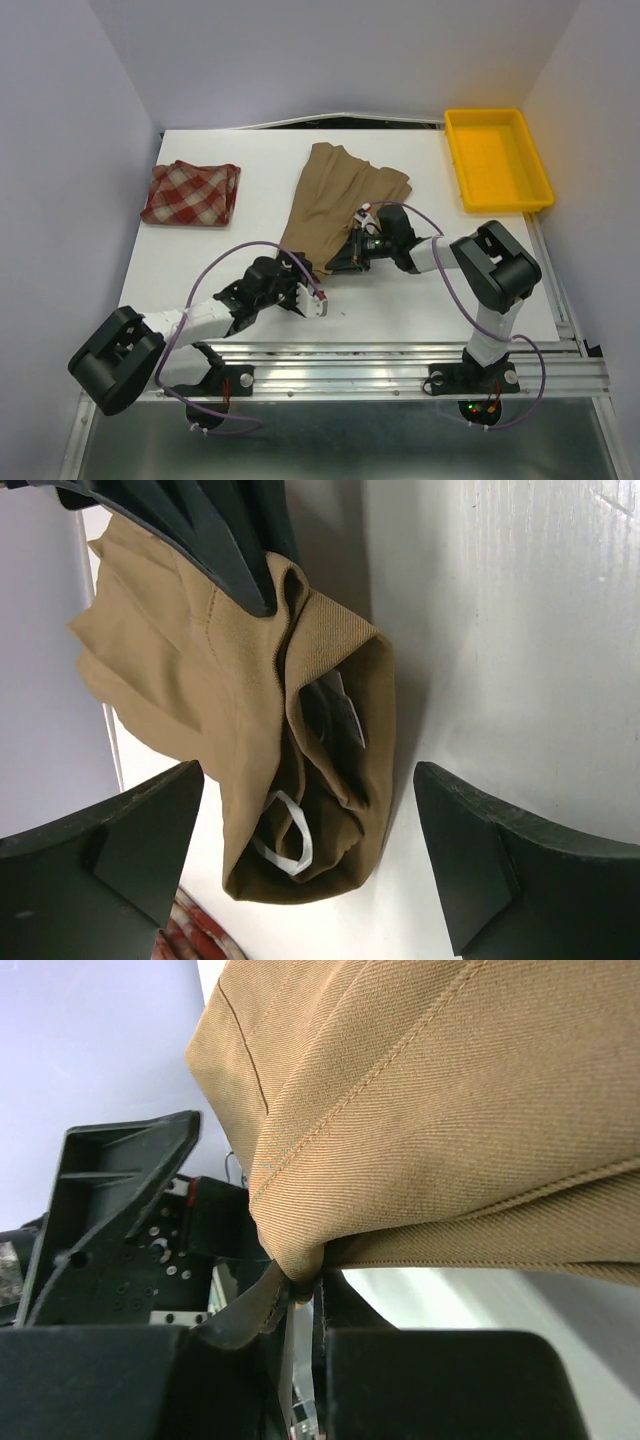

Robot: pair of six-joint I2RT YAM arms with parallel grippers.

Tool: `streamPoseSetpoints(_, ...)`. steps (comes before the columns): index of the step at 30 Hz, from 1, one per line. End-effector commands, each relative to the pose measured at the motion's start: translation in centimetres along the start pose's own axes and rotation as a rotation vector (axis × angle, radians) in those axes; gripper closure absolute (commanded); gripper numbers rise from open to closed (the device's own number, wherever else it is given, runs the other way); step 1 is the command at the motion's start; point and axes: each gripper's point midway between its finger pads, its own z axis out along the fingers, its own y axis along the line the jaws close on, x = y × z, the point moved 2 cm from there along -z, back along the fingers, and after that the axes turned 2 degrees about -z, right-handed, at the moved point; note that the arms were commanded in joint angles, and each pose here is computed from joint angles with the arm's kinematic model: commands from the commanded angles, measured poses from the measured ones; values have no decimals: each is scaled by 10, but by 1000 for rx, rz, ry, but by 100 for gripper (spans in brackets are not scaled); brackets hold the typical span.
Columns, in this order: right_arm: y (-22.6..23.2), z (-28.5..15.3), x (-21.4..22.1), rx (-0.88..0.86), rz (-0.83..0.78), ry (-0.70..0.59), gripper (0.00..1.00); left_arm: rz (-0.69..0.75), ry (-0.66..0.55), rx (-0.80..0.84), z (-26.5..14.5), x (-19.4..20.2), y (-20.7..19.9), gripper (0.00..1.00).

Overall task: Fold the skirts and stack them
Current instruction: Fold the skirt

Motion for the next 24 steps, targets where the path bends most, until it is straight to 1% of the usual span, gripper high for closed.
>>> streamPoseSetpoints(1,22,-9,5,-76,-15,32,99,-26,-42,-40,9,-10,15,1)
streamPoseSetpoints(6,29,-13,10,-103,-11,46,99,-34,-31,-10,18,-7,12,1)
streamPoseSetpoints(12,21,-17,19,-106,4,83,99,-16,5,-11,20,8,9,2)
streamPoseSetpoints(18,14,-25,26,-118,23,122,99,-27,15,-23,23,11,9,14)
streamPoseSetpoints(21,12,-28,29,-125,36,137,99,-24,9,-37,23,9,15,24)
streamPoseSetpoints(24,10,-31,30,-136,47,161,99,-26,-1,-54,22,6,21,30)
